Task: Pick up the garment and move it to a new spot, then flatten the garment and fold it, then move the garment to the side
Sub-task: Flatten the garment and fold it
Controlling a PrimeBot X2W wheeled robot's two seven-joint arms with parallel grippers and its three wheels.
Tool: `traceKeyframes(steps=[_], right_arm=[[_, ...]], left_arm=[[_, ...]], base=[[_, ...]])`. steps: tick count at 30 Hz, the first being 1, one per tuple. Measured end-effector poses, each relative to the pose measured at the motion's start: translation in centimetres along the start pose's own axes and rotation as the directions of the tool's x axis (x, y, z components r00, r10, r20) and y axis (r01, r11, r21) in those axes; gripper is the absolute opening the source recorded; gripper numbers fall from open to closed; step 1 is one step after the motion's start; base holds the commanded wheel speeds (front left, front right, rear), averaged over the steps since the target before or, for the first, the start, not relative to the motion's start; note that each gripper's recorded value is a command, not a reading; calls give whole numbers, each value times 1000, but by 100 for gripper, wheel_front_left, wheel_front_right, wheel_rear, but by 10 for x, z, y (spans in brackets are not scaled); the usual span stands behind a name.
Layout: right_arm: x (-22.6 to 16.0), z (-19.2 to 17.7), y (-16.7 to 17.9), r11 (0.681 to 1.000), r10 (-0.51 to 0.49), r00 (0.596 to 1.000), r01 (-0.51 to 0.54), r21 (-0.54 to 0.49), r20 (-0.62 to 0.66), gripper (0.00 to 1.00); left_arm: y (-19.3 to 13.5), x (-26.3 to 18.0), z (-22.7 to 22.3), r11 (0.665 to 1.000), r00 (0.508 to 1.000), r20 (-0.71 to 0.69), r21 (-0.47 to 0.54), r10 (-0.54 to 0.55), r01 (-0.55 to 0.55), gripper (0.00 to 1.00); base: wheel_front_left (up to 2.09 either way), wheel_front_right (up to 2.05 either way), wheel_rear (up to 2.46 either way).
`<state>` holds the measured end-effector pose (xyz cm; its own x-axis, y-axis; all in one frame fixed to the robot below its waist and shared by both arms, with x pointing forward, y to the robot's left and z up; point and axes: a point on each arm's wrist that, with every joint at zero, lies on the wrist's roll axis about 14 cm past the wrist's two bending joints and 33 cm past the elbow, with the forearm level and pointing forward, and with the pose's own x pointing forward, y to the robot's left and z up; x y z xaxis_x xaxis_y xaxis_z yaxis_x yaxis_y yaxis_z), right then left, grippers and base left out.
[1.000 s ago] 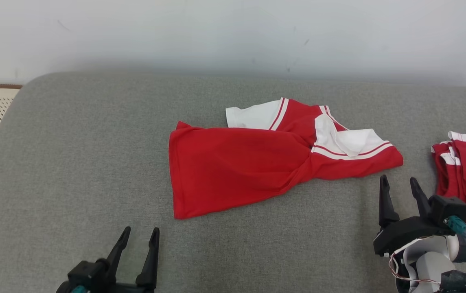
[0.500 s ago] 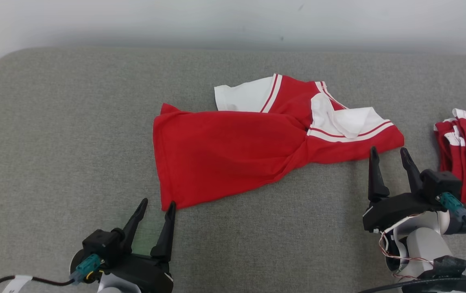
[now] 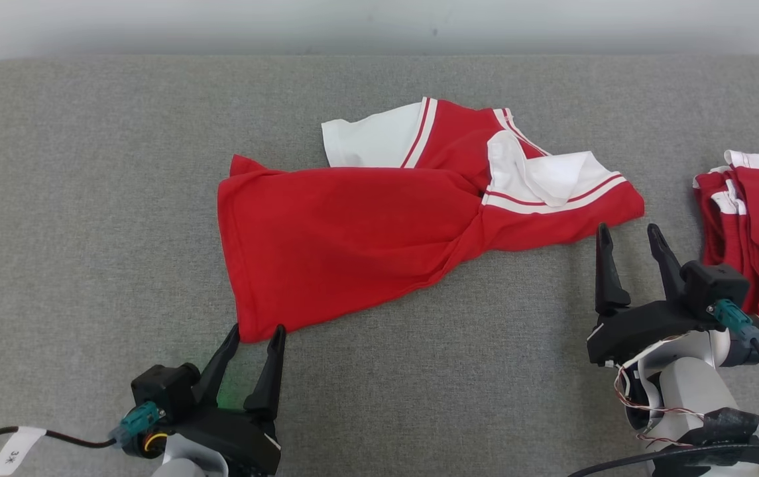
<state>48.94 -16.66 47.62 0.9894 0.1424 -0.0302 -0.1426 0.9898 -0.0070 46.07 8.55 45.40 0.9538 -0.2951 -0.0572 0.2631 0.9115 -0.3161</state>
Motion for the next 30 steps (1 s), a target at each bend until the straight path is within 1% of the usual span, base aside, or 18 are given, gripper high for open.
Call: traceKeyframes(steps=[5, 6, 7, 8, 9, 14, 24, 28, 30], right_arm=[[-1, -1, -3, 1000, -7, 1000, 7, -3, -3, 100], [-2, -1, -4, 1000, -8, 1000, 8, -4, -3, 100], [-2, -2, -4, 1000, -9, 1000, 9, -4, -4, 100], [-2, -2, -5, 1000, -9, 1000, 9, -5, -4, 100], [-2, -2, -5, 1000, -9, 1000, 9, -5, -4, 100], [2, -1, -3, 1000, -4, 1000, 4, -5, 0, 100], [17, -1, 11, 999, 37, 999, -37, -6, -3, 100], [27, -6, 24, 997, 76, 997, -76, -17, -18, 100], [31, -7, 26, 996, 81, 996, -82, -29, -21, 100]], left_arm=[[-2, 5, 1, 1000, 1000, 2, -3, -11, 11, 100], [-3, 5, 0, 1000, 1000, 0, -5, -11, 11, 84], [-4, 5, -1, 1000, 1000, -3, -8, -15, 15, 38], [-6, 5, -3, 1000, 1000, -7, -9, -22, 22, 16], [-9, 5, -5, 1000, 999, -13, -9, -30, 30, 0], [-8, 6, -4, 1000, 1000, -9, -9, -29, 29, 0], [21, 1, 6, 998, 999, 17, 35, 48, -49, 0], [29, -2, 7, 997, 997, 19, 38, 69, -69, 0], [29, -3, 6, 997, 997, 17, 39, 70, -70, 0]], base=[[0, 0, 0], [0, 0, 0], [0, 0, 0], [0, 0, 0], [0, 0, 0], [0, 0, 0], [0, 0, 0], [0, 0, 0], [0, 0, 0]])
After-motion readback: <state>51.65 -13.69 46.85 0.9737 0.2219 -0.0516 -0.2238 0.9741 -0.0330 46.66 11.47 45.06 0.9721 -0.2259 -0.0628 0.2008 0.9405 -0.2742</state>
